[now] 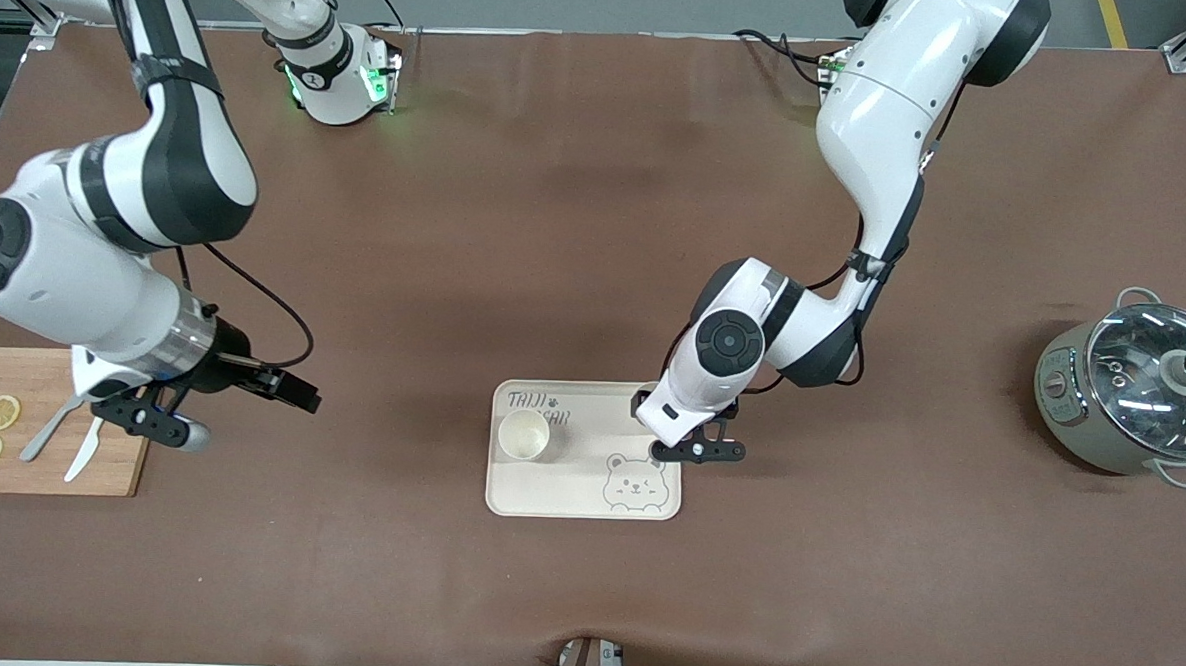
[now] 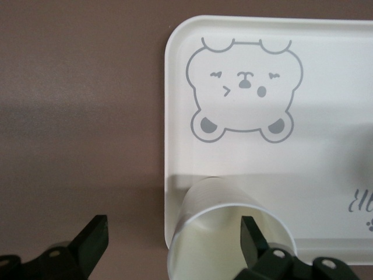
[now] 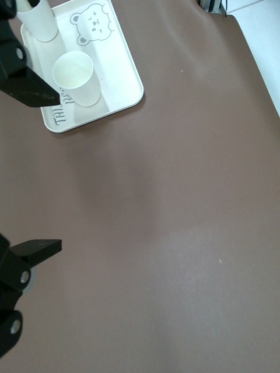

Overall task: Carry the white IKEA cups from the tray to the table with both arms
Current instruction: 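Grasp a white cup with the left gripper while the right gripper approaches, then carry the cup toward the pot while the right gripper grasps the other cup, then lower the cup onto the table beside the pot and open the left gripper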

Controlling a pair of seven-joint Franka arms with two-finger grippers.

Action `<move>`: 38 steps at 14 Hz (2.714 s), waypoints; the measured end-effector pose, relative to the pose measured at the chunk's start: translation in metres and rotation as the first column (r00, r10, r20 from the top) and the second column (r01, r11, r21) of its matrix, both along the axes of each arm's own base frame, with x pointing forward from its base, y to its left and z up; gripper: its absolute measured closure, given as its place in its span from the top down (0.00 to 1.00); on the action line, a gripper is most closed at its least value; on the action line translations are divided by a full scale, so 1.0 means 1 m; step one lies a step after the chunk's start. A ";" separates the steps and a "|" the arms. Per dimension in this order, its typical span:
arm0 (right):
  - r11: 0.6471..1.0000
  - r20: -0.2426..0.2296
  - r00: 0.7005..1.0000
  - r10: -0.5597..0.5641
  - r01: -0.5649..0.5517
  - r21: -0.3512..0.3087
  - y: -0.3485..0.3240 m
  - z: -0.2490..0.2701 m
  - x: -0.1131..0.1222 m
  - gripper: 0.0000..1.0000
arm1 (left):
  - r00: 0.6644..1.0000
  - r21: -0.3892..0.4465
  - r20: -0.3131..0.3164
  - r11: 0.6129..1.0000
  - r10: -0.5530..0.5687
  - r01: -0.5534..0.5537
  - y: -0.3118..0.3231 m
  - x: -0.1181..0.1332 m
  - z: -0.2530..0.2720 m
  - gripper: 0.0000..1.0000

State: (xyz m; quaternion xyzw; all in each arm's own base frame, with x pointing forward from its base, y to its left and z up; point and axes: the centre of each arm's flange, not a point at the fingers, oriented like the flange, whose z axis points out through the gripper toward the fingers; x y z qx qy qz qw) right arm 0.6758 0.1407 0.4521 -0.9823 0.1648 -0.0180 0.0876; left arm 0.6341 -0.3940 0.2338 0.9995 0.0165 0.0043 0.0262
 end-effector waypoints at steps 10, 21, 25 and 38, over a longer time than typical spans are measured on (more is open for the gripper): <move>0.994 0.025 0.994 -0.107 0.107 -0.025 0.155 -0.066 0.004 1.00 | 1.000 0.001 -0.003 1.000 0.022 -0.022 0.002 -0.001 0.002 0.04; 0.997 0.052 0.997 0.054 -0.050 -0.063 0.193 -0.122 0.004 1.00 | 0.983 0.044 -0.079 0.985 -0.164 0.168 0.272 0.001 0.224 0.04; 0.990 0.039 0.992 0.122 -0.119 -0.075 0.204 -0.138 -0.002 1.00 | 0.964 0.033 -0.053 0.964 -0.262 0.264 0.372 -0.063 0.200 0.04; 0.982 0.043 0.984 0.173 -0.169 -0.084 0.221 -0.199 -0.006 1.00 | 0.978 -0.006 0.017 0.978 -0.209 0.209 0.375 -0.125 0.002 0.04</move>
